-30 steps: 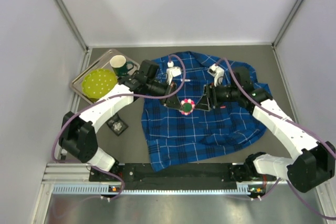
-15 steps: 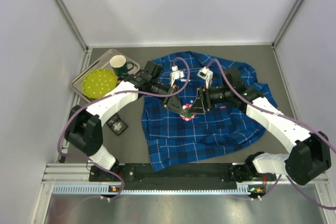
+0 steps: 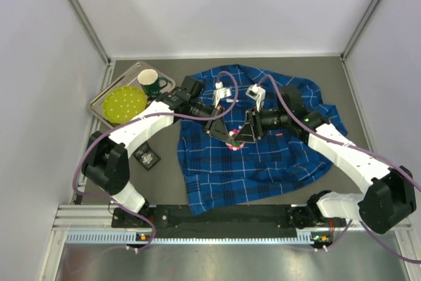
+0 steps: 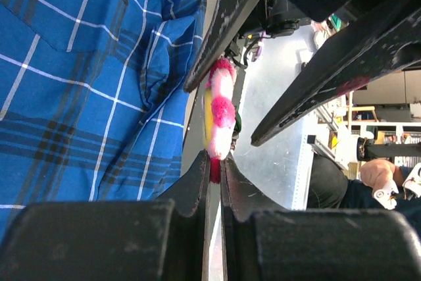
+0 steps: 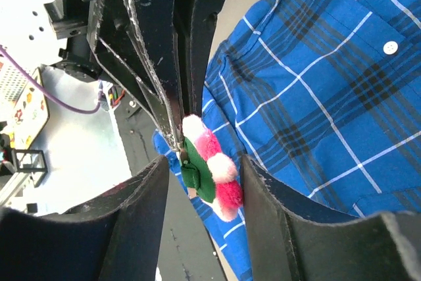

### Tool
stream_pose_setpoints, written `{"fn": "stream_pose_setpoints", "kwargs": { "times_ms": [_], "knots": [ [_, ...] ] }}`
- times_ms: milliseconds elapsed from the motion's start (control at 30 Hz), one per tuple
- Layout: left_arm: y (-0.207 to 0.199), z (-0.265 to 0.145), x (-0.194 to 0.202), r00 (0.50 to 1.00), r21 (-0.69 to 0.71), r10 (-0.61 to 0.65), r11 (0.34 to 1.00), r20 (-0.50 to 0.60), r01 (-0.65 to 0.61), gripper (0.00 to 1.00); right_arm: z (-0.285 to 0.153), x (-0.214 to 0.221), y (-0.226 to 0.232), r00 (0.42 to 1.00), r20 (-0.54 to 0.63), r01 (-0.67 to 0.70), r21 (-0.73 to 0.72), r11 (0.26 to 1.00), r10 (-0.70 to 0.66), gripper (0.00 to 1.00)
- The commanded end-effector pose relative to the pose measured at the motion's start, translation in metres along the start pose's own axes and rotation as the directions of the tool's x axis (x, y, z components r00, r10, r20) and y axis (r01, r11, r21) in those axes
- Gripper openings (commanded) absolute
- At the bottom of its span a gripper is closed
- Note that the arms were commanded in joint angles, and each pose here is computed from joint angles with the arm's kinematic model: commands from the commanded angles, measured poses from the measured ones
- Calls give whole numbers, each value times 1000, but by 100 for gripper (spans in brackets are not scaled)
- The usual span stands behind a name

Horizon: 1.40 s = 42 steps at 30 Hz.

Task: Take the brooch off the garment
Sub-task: Pass from the left arm to the right

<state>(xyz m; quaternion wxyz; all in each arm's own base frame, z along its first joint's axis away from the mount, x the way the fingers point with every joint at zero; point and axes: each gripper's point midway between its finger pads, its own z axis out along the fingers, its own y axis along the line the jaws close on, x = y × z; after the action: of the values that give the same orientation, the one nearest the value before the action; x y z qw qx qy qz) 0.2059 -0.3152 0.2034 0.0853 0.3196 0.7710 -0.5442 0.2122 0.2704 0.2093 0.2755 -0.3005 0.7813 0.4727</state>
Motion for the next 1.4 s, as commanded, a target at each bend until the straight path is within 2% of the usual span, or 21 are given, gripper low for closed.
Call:
{"fn": "stream_pose_setpoints", "kwargs": {
  "times_ms": [0, 133, 433, 567, 833, 933, 1367],
  "knots": [
    [-11, -6, -20, 998, 3, 51, 999, 39, -51, 0, -2, -4, 7, 996, 22, 89, 18, 996, -90, 46],
    [-12, -7, -20, 998, 4, 47, 999, 39, -47, 0, 3, 2, 4, 994, -8, 107, 46, 993, -107, 44],
    [-12, -9, -17, 998, -7, 47, 999, 30, -47, 0, -1, -4, -8, 990, 10, 137, 150, 979, -140, 30],
    [-9, -8, -13, 999, -9, 42, 999, 16, -41, 0, -4, -7, -5, 989, 21, 142, 155, 978, -147, 34],
    [-4, -9, -7, 999, -39, 40, 998, -5, -40, 0, -4, -4, -8, 991, 17, 129, 166, 978, -133, 34],
    [0, -9, -4, 999, -55, 37, 998, -10, -38, 0, -5, -5, -7, 990, 22, 133, 164, 978, -138, 40],
    [-6, -10, -10, 999, -40, 37, 998, 1, -37, 0, 1, 2, -4, 992, -3, 123, 117, 985, -124, 42]
  ]
}}
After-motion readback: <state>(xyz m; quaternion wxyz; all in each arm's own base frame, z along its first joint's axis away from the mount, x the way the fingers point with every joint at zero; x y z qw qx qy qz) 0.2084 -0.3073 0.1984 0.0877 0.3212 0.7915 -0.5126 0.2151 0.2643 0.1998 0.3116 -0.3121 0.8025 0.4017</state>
